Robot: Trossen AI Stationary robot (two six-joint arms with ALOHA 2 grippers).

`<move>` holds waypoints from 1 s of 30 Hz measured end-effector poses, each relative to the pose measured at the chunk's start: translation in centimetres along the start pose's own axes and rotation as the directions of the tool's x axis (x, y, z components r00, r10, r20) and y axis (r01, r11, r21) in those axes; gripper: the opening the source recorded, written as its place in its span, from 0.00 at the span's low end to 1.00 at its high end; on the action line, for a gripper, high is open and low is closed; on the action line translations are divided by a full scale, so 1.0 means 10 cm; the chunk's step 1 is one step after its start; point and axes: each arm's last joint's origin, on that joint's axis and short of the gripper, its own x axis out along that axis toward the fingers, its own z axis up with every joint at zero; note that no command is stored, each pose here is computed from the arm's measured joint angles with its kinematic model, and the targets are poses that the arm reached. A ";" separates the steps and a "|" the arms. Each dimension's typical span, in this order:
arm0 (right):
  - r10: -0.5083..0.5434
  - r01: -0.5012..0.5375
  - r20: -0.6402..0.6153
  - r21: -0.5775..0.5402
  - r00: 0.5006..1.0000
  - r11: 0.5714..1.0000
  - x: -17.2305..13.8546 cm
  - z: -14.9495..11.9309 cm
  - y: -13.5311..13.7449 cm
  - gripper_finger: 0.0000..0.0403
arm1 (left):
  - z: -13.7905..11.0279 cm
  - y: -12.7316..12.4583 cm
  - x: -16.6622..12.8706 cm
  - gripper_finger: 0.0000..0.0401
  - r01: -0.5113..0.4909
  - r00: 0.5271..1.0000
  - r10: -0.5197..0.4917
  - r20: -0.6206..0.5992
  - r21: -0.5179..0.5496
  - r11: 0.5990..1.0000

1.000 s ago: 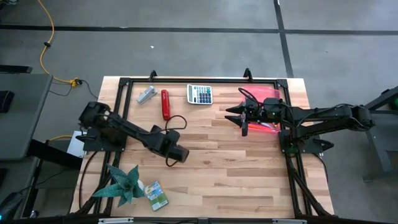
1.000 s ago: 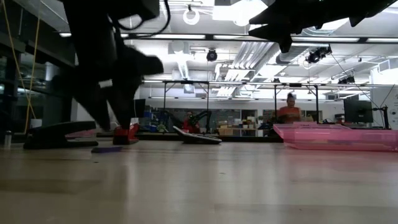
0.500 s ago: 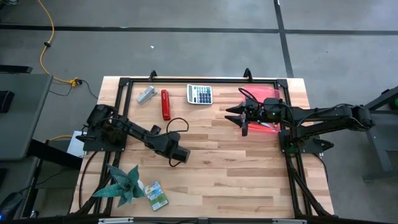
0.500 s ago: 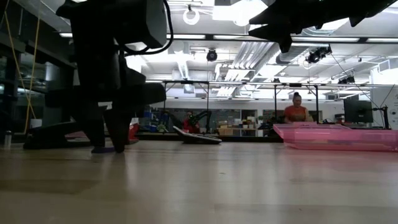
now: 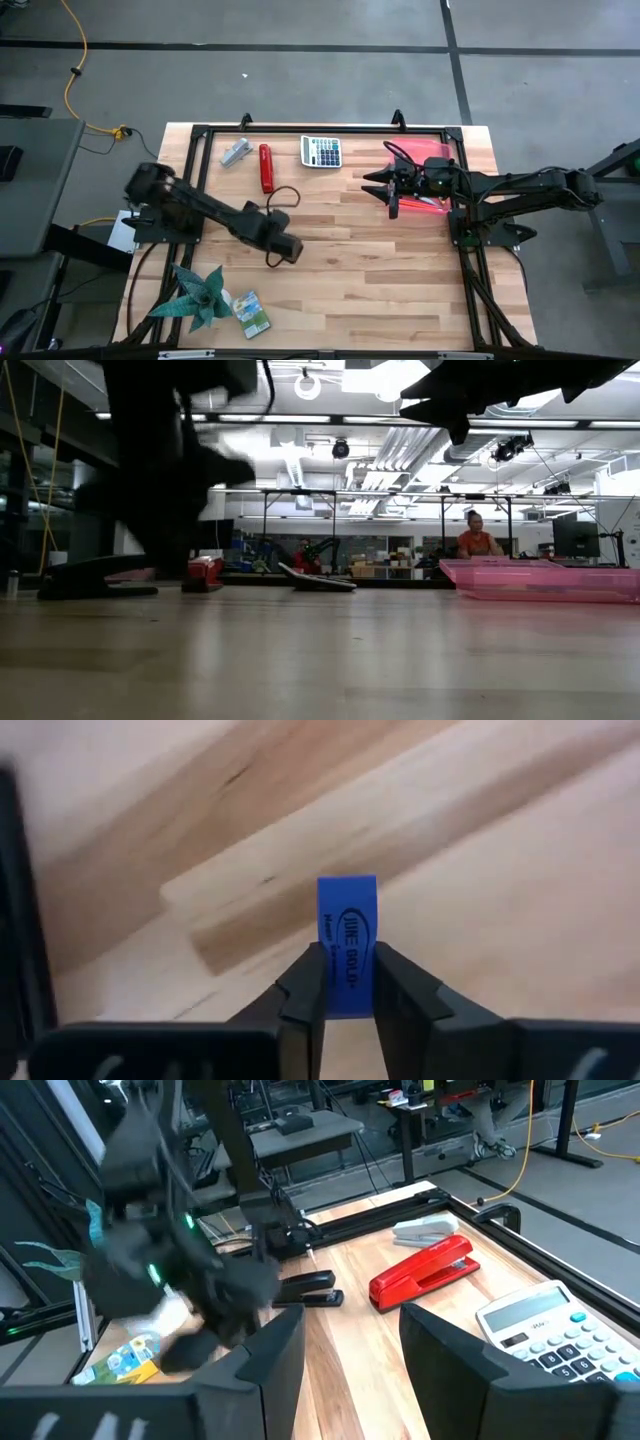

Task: Pack school essentials
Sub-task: Put the blue eraser into the pink supply box

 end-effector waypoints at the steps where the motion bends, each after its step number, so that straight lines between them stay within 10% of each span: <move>1: 0.000 0.000 0.000 0.000 1.000 1.000 0.00 0.00 0.00 0.39 | 0.04 0.01 -0.09 0.14 0.034 0.999 -0.034 0.020 0.022 0.999; 6: 0.002 -0.002 0.004 0.011 1.000 1.000 0.00 0.00 0.00 0.39 | 0.26 0.17 -0.59 0.16 0.128 0.961 -0.161 0.223 0.158 0.979; 12: 0.043 -0.044 0.005 0.064 0.999 0.997 0.00 0.01 0.02 0.39 | 0.52 0.38 -1.21 0.16 0.235 0.808 -0.402 0.431 0.391 0.890; 21: 0.093 -0.095 0.035 0.058 0.995 0.994 0.00 0.05 0.04 0.39 | 0.72 0.54 -1.28 0.16 0.494 0.278 -0.884 0.376 0.733 0.468; 26: 0.110 -0.110 0.051 -0.006 0.993 0.994 0.00 0.06 0.04 0.39 | 0.81 0.69 -1.02 0.16 0.582 0.127 -0.929 0.347 0.732 0.353; 30: 0.113 -0.111 0.069 -0.031 0.991 0.993 0.00 0.08 0.05 0.39 | 0.85 0.74 -0.92 0.16 0.616 0.125 -0.942 0.312 0.720 0.320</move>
